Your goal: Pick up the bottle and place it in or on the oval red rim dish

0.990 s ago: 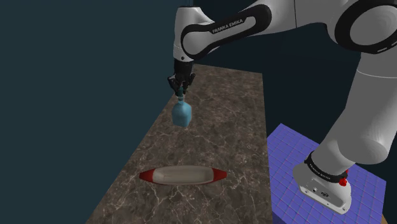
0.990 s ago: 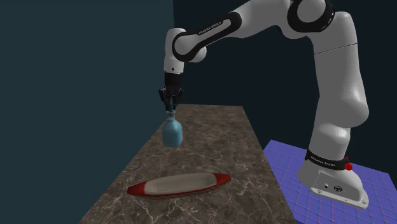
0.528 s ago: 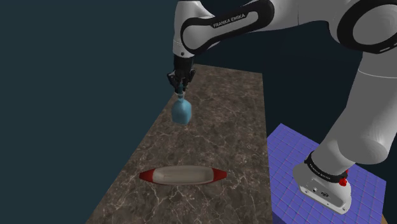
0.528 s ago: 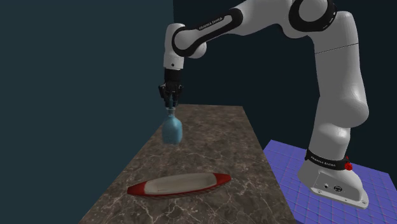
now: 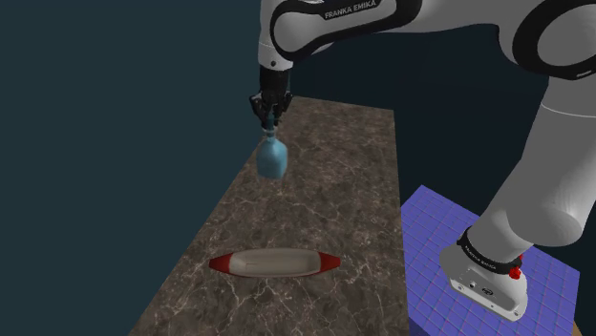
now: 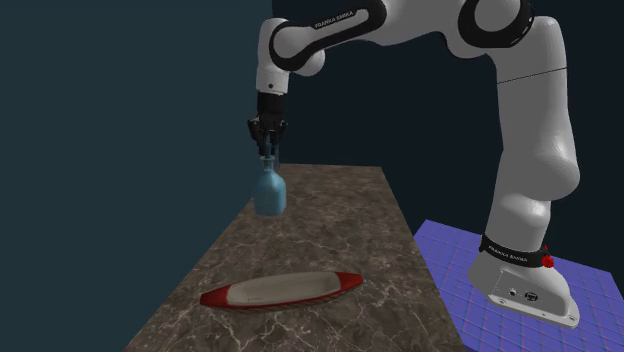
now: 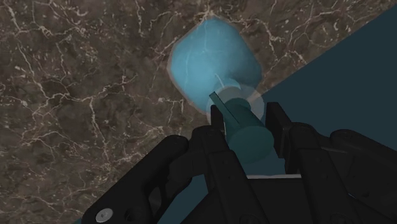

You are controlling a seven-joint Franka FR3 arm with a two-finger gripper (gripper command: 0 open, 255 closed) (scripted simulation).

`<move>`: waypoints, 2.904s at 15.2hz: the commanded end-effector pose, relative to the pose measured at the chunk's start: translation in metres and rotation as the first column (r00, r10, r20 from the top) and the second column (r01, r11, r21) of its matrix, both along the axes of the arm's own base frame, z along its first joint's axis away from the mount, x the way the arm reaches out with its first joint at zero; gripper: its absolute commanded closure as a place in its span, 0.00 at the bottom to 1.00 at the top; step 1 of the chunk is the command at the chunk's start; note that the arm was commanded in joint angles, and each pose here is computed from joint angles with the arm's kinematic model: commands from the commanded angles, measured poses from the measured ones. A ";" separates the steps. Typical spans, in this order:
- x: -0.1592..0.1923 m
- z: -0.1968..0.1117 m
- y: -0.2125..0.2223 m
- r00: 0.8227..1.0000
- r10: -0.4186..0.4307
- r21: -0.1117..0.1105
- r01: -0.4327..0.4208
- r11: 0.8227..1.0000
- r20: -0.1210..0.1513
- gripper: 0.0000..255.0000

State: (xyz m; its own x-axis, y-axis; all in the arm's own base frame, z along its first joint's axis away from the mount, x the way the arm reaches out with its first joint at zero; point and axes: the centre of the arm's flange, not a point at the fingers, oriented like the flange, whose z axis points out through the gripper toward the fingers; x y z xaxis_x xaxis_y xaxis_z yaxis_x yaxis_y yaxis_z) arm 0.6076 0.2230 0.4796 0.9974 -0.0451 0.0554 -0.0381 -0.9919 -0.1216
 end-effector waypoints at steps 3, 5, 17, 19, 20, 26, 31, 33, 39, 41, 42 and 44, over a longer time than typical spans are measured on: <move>0.001 0.022 -0.001 1.000 0.000 0.000 0.000 1.000 0.000 1.00; 0.001 0.032 -0.001 1.000 0.000 0.000 0.000 1.000 0.000 1.00; -0.059 0.086 0.045 1.000 0.000 0.000 0.000 1.000 0.000 1.00; -0.079 0.094 0.061 1.000 0.000 0.000 0.000 1.000 0.000 1.00; -0.089 0.097 0.069 1.000 0.000 0.000 0.000 1.000 0.000 1.00; -0.149 0.120 0.115 1.000 0.000 0.000 0.000 1.000 0.000 1.00; -0.199 0.139 0.154 1.000 0.000 0.000 0.000 1.000 0.000 1.00; -0.219 0.146 0.169 1.000 0.000 0.000 0.000 1.000 0.000 1.00; -0.260 0.157 0.201 1.000 0.000 0.000 0.000 1.000 0.000 1.00; -0.260 0.146 0.201 1.000 0.000 0.000 0.000 1.000 0.000 1.00; -0.260 0.141 0.201 1.000 0.000 0.000 0.000 1.000 0.000 1.00; -0.260 0.130 0.201 1.000 0.000 0.000 0.000 1.000 0.000 1.00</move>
